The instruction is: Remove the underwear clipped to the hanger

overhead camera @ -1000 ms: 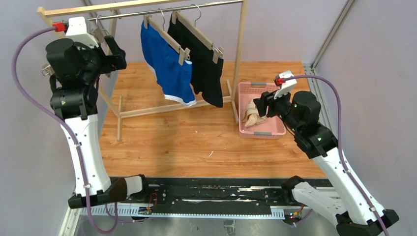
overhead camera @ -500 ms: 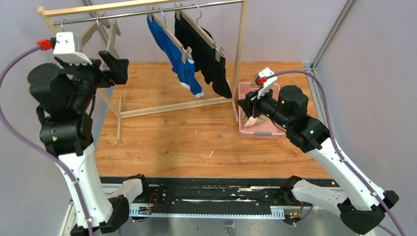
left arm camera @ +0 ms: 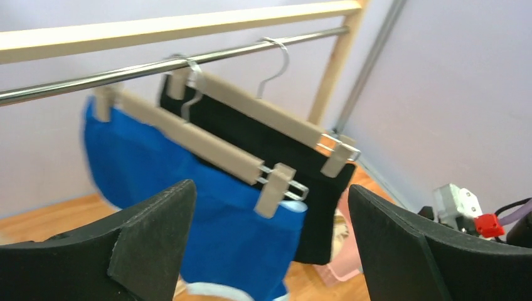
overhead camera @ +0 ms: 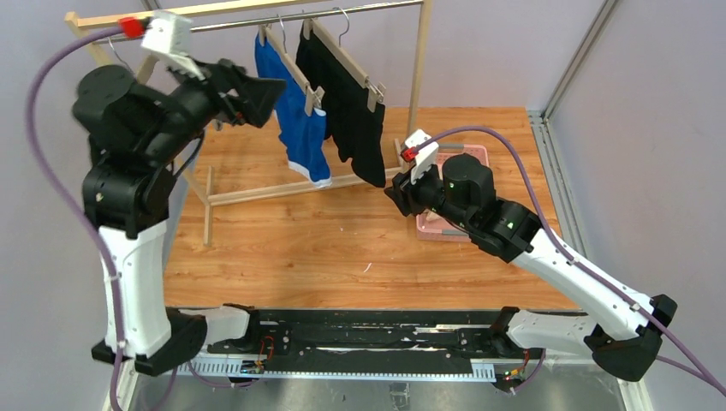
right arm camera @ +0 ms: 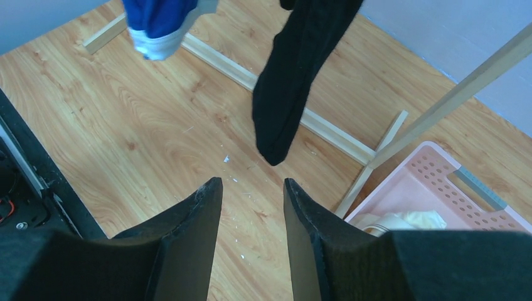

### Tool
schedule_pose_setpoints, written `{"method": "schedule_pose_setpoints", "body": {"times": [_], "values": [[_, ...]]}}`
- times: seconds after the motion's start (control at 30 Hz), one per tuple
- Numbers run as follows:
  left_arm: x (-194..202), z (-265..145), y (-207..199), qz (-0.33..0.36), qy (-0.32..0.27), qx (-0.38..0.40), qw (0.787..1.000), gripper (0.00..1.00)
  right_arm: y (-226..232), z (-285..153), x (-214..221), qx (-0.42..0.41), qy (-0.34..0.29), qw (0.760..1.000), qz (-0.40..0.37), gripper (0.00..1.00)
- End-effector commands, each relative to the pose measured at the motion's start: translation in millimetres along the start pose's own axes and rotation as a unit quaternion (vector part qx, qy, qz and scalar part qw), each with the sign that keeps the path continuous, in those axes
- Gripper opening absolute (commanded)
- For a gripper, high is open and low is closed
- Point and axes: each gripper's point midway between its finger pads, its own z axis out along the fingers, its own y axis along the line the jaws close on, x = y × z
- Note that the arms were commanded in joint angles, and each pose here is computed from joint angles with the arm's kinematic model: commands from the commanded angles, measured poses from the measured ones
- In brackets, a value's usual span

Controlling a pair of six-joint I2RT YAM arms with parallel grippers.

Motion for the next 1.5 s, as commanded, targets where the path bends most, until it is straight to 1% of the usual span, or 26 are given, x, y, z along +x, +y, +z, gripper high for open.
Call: {"method": "schedule_pose_setpoints", "body": {"times": [0.0, 0.1, 0.23, 0.37, 0.47, 0.67, 0.93, 1.03, 1.1, 1.13, 1.2, 1.23, 1.33, 1.47], "values": [[18, 41, -15, 0.005, 0.023, 0.006, 1.000, 0.98, 4, -8, -27, 0.015, -0.035, 0.999, -0.012, 0.42], [33, 68, -7, 0.005, 0.040, -0.024, 0.999, 0.98, 7, -12, -24, 0.014, -0.030, 0.999, -0.017, 0.42], [29, 90, 16, 0.003, 0.026, -0.085, 0.996, 0.98, 7, -17, -16, 0.018, -0.021, 0.999, -0.021, 0.42], [24, 101, 28, -0.003, 0.011, -0.118, 0.993, 0.98, 3, -20, -9, 0.029, -0.018, 0.999, -0.021, 0.42], [31, 108, 33, -0.004, 0.013, -0.128, 0.992, 0.98, 3, -20, -5, 0.030, -0.015, 0.999, -0.021, 0.41], [55, 122, 37, -0.006, 0.041, -0.128, 0.991, 0.98, 2, -19, 0, 0.033, -0.010, 0.999, -0.018, 0.41], [76, 124, 46, -0.001, 0.065, -0.143, 0.988, 0.99, 0, -20, 2, 0.038, -0.010, 0.999, -0.018, 0.41], [84, 121, 48, -0.001, 0.075, -0.148, 0.986, 0.90, -1, -19, 4, 0.041, -0.008, 0.999, -0.018, 0.41], [90, 118, 51, 0.001, 0.081, -0.153, 0.985, 0.86, -1, -19, 4, 0.042, -0.008, 0.999, -0.017, 0.41], [92, 116, 51, 0.002, 0.083, -0.155, 0.984, 0.82, -1, -19, 4, 0.042, -0.010, 0.999, -0.016, 0.41], [95, 113, 53, 0.002, 0.084, -0.157, 0.984, 0.72, -1, -19, 4, 0.042, -0.010, 0.999, -0.016, 0.41], [95, 111, 53, 0.003, 0.083, -0.158, 0.984, 0.63, -1, -19, 4, 0.042, -0.010, 0.999, -0.016, 0.41], [94, 108, 54, 0.004, 0.077, -0.162, 0.984, 0.45, -1, -18, 6, 0.042, -0.008, 0.999, -0.015, 0.41], [91, 107, 53, 0.006, 0.073, -0.161, 0.984, 0.33, 1, -16, 10, 0.040, -0.005, 0.999, -0.014, 0.41]]}}
